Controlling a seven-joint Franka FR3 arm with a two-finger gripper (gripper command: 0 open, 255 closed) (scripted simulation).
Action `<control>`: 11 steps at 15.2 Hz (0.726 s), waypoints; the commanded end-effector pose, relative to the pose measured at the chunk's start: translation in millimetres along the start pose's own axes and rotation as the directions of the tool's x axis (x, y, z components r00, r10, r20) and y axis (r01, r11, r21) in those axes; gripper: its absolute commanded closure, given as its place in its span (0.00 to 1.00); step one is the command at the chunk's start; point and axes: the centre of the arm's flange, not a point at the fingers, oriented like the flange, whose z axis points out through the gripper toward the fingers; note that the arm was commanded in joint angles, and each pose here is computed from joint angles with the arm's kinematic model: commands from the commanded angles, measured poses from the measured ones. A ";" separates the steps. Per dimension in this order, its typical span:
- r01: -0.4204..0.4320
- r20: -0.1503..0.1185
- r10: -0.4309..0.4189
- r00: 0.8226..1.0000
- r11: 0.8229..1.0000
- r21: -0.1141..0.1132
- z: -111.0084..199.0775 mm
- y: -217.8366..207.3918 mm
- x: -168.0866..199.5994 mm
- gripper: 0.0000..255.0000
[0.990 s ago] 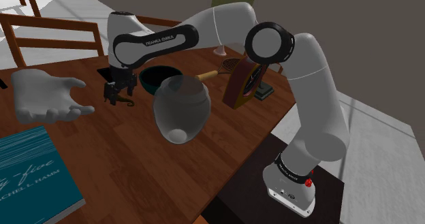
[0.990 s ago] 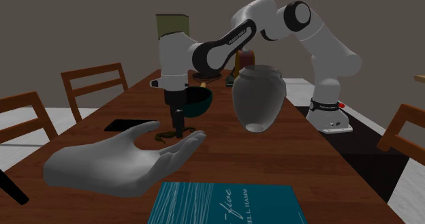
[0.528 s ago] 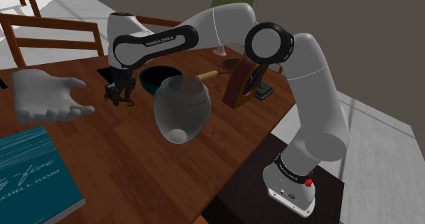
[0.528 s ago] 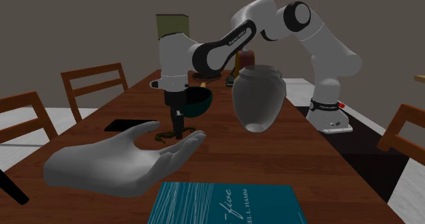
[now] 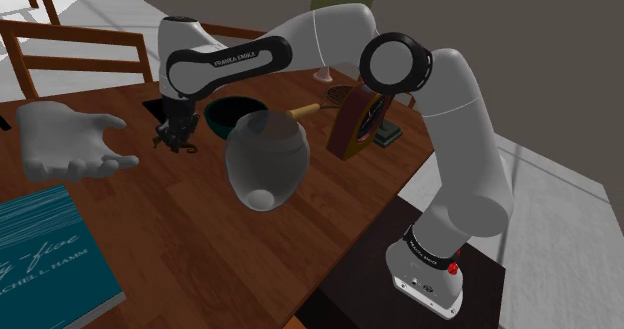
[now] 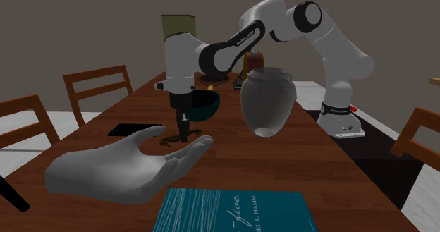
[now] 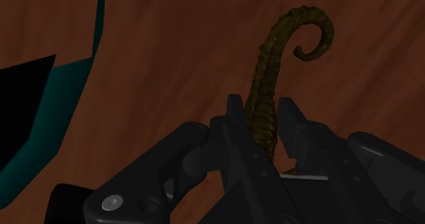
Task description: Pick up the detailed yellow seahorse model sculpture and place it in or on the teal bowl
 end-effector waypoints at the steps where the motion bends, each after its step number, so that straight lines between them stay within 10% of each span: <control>1: 0.002 0.005 -0.002 1.000 1.000 0.003 3.8 -2.1 -0.8 1.00; 11: 0.002 0.005 -0.002 1.000 1.000 0.003 -48.7 -6.9 1.3 1.00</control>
